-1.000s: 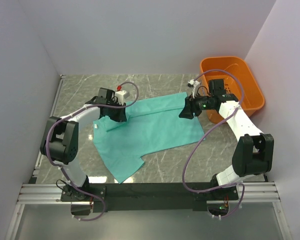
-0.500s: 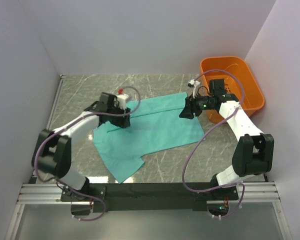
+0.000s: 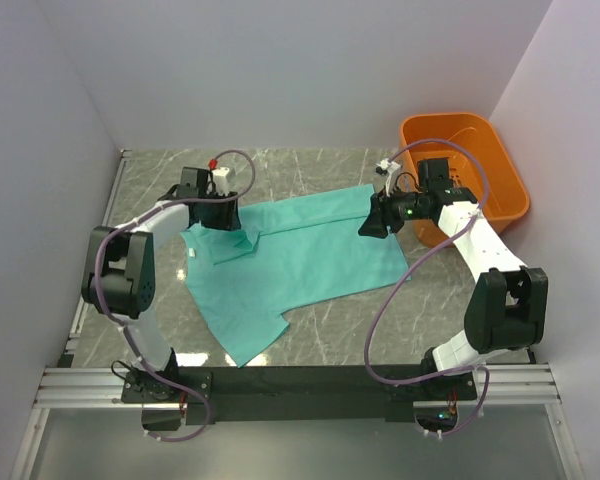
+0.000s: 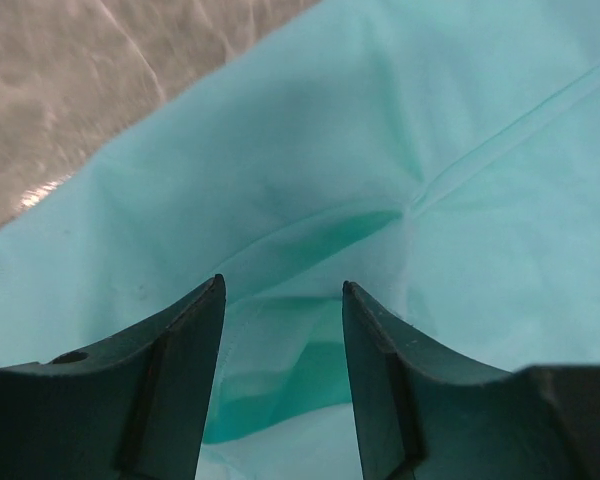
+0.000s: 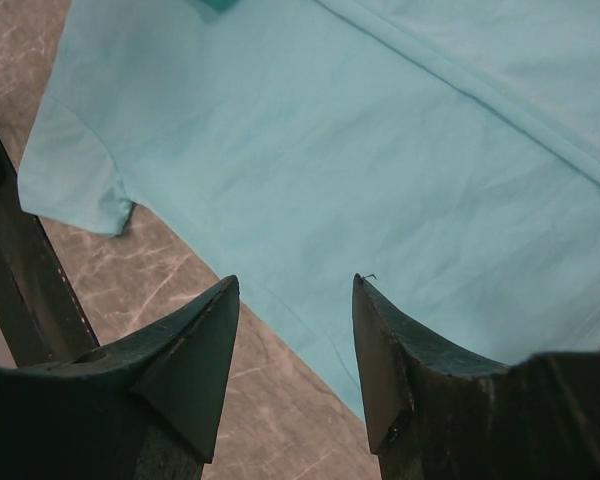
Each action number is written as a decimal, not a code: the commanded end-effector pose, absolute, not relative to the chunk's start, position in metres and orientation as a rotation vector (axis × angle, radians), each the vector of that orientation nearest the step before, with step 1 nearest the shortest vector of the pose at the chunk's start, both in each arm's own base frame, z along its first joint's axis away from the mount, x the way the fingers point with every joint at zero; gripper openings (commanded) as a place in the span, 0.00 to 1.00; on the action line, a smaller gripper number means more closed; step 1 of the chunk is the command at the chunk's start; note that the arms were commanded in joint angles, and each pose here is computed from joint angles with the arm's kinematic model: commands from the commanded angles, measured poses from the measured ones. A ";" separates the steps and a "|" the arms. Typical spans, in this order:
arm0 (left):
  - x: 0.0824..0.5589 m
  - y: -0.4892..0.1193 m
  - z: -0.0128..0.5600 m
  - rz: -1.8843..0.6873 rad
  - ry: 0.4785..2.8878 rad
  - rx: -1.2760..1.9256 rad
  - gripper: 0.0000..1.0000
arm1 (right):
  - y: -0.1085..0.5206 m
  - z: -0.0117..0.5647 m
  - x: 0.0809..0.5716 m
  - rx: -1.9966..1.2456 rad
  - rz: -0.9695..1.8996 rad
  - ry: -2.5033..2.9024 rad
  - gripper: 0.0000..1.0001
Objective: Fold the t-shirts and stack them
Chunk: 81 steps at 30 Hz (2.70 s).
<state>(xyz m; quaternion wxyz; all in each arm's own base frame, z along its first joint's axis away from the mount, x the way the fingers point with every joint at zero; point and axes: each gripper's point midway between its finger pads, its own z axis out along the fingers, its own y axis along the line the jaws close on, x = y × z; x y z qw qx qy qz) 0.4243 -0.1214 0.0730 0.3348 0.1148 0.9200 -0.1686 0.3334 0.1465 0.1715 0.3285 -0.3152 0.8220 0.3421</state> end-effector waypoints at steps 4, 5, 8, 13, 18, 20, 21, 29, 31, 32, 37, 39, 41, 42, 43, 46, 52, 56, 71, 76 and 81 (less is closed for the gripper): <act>0.426 -0.128 0.084 -0.488 2.346 0.448 0.56 | 0.146 0.176 0.335 -0.819 0.908 2.141 0.56; 0.425 -0.127 0.083 -0.487 2.346 0.452 0.55 | 0.145 0.176 0.335 -0.817 0.907 2.142 0.56; 0.423 -0.122 0.082 -0.493 2.346 0.450 0.55 | 0.146 0.175 0.335 -0.819 0.911 2.146 0.56; 0.421 -0.109 0.098 -0.512 2.302 0.434 0.54 | 0.146 0.174 0.335 -0.817 0.909 2.150 0.56; 0.413 -0.099 0.099 -0.537 2.294 0.481 0.54 | 0.146 0.173 0.335 -0.817 0.916 2.150 0.56; 0.411 -0.102 0.097 -0.561 2.287 0.514 0.54 | 0.147 0.172 0.334 -0.819 0.922 2.153 0.56; 0.410 -0.105 0.097 -0.586 2.283 0.532 0.54 | 0.146 0.173 0.334 -0.817 0.922 2.153 0.56; 0.411 -0.112 0.074 -0.649 2.345 0.559 0.52 | 0.146 0.172 0.333 -0.818 0.939 2.154 0.56; 0.413 -0.114 0.070 -0.639 2.351 0.566 0.52 | 0.146 0.172 0.333 -0.816 0.949 2.155 0.56; 0.414 -0.113 0.066 -0.622 2.362 0.563 0.52 | 0.146 0.172 0.333 -0.815 0.952 2.156 0.56; 0.421 -0.117 0.063 -0.565 2.357 0.578 0.52 | 0.146 0.171 0.333 -0.814 0.955 2.159 0.56; 0.424 -0.117 0.066 -0.537 2.343 0.576 0.52 | 0.146 0.171 0.333 -0.812 0.959 2.159 0.56; 0.426 -0.118 0.070 -0.519 2.324 0.585 0.52 | 0.145 0.171 0.333 -0.809 0.961 2.159 0.56; 0.427 -0.116 0.068 -0.504 2.327 0.584 0.52 | 0.146 0.170 0.333 -0.809 0.964 2.161 0.56; 0.428 -0.117 0.069 -0.495 2.324 0.585 0.52 | 0.145 0.170 0.333 -0.808 0.966 2.163 0.56; 0.430 -0.118 0.068 -0.491 2.323 0.596 0.50 | 0.146 0.170 0.333 -0.807 0.969 2.164 0.56; 0.430 -0.121 0.059 -0.472 2.355 0.608 0.41 | 0.145 0.169 0.333 -0.805 0.970 2.167 0.56; 0.432 -0.121 0.064 -0.454 2.338 0.608 0.37 | 0.145 0.170 0.333 -0.807 0.973 2.163 0.56; 0.439 -0.127 0.064 -0.423 2.336 0.632 0.12 | 0.144 0.172 0.332 -0.803 0.987 2.160 0.56; 0.433 -0.130 0.077 -0.415 2.309 0.641 0.01 | 0.143 0.172 0.332 -0.800 0.990 2.160 0.56; 0.410 -0.144 0.092 -0.451 2.292 0.666 0.01 | 0.144 0.171 0.332 -0.797 0.995 2.164 0.56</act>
